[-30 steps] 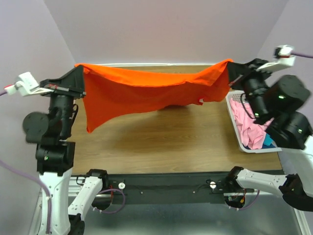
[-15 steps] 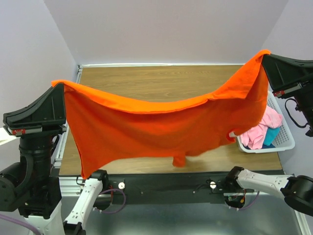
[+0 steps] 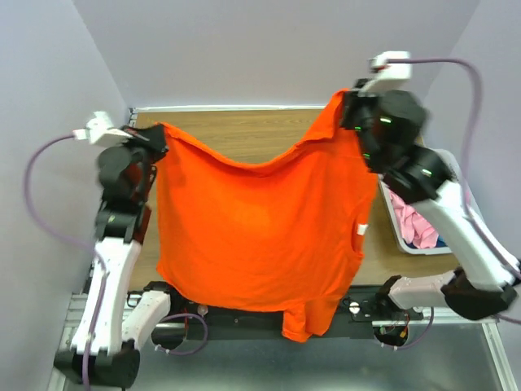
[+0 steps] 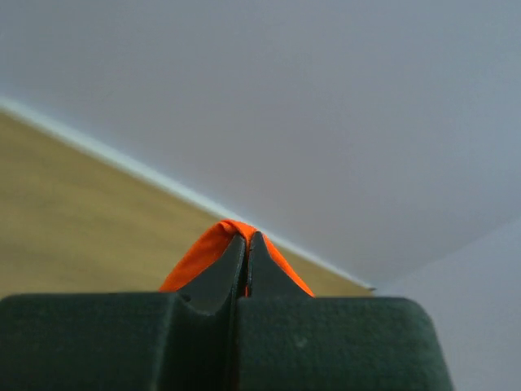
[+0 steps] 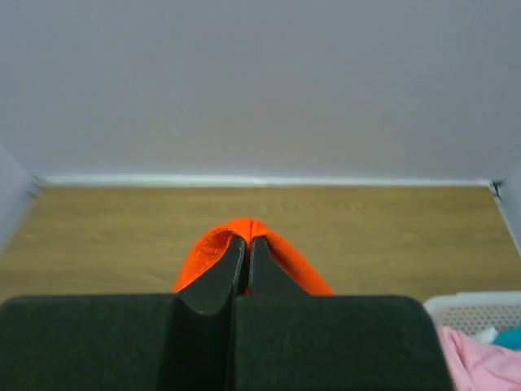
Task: Fold and stack the t-shirts
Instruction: Flatten the tshirt out, then fold the tshirt
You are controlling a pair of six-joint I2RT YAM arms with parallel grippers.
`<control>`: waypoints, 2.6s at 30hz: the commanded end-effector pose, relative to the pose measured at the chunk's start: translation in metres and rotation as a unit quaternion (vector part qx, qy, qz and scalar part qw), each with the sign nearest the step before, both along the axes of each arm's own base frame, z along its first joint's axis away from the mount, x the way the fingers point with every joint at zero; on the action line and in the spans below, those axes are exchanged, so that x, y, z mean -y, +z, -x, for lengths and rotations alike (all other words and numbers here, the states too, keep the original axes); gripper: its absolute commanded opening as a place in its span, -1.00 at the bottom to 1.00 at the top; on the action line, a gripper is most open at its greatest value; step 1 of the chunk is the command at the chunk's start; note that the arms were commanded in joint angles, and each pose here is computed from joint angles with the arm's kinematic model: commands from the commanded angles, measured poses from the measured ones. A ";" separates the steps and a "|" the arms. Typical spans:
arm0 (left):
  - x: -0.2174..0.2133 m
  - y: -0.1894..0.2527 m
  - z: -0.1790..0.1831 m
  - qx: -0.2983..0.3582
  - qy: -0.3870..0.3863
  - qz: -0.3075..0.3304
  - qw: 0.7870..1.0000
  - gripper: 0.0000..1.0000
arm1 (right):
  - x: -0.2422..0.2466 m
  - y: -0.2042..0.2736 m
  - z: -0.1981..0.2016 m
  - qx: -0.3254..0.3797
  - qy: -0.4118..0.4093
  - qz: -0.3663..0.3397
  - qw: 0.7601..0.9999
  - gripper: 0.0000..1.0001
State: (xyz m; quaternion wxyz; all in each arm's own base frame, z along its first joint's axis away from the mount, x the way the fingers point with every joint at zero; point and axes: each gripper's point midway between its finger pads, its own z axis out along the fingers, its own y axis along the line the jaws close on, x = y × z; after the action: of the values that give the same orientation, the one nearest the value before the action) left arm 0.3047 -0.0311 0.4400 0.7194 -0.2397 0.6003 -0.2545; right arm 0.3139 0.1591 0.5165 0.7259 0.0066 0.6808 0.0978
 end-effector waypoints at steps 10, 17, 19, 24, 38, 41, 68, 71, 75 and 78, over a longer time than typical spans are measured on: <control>-0.033 -0.274 -0.193 -0.294 0.074 -0.045 0.952 -1.00 | -0.003 -0.323 -0.203 -0.261 -0.088 0.069 0.959 -0.99; -0.025 -0.345 -0.266 -0.363 0.032 -0.049 0.930 -1.00 | -0.008 -0.383 -0.273 -0.294 -0.060 0.058 0.952 -0.99; -0.039 -0.346 -0.276 -0.361 0.041 -0.045 0.931 -1.00 | -0.004 -0.390 -0.282 -0.296 -0.057 0.060 0.952 -0.99; -0.042 -0.342 -0.287 -0.356 0.041 -0.054 0.932 -1.00 | -0.009 -0.399 -0.288 -0.302 -0.040 0.058 0.951 -0.99; -0.044 -0.331 -0.241 -0.355 0.034 -0.061 0.932 -1.00 | 0.000 -0.380 -0.196 -0.349 -0.019 -0.002 0.937 -0.99; -0.046 -0.328 -0.230 -0.355 0.038 -0.061 0.932 -1.00 | -0.001 -0.389 -0.175 -0.369 -0.007 -0.006 0.929 -0.99; -0.071 -0.331 -0.157 -0.390 0.089 -0.072 0.914 -1.00 | -0.003 -0.402 -0.010 -0.428 -0.022 -0.086 0.899 -0.98; -0.074 -0.336 -0.150 -0.402 0.094 -0.076 0.908 -1.00 | -0.006 -0.411 0.012 -0.437 -0.023 -0.096 0.894 -0.94; -0.078 -0.345 -0.139 -0.419 0.107 -0.077 0.898 -1.00 | -0.004 -0.419 0.034 -0.439 -0.029 -0.124 0.890 -0.90; -0.079 -0.349 -0.131 -0.427 0.112 -0.078 0.894 -1.00 | 0.006 -0.437 0.057 -0.450 -0.035 -0.133 0.882 -0.70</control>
State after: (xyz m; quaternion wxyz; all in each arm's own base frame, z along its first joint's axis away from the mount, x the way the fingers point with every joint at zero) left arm 0.4513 0.0355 0.0909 0.4388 -0.3232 0.8380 -0.0290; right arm 0.2753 0.1664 0.0933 0.3439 0.1242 0.9179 0.1543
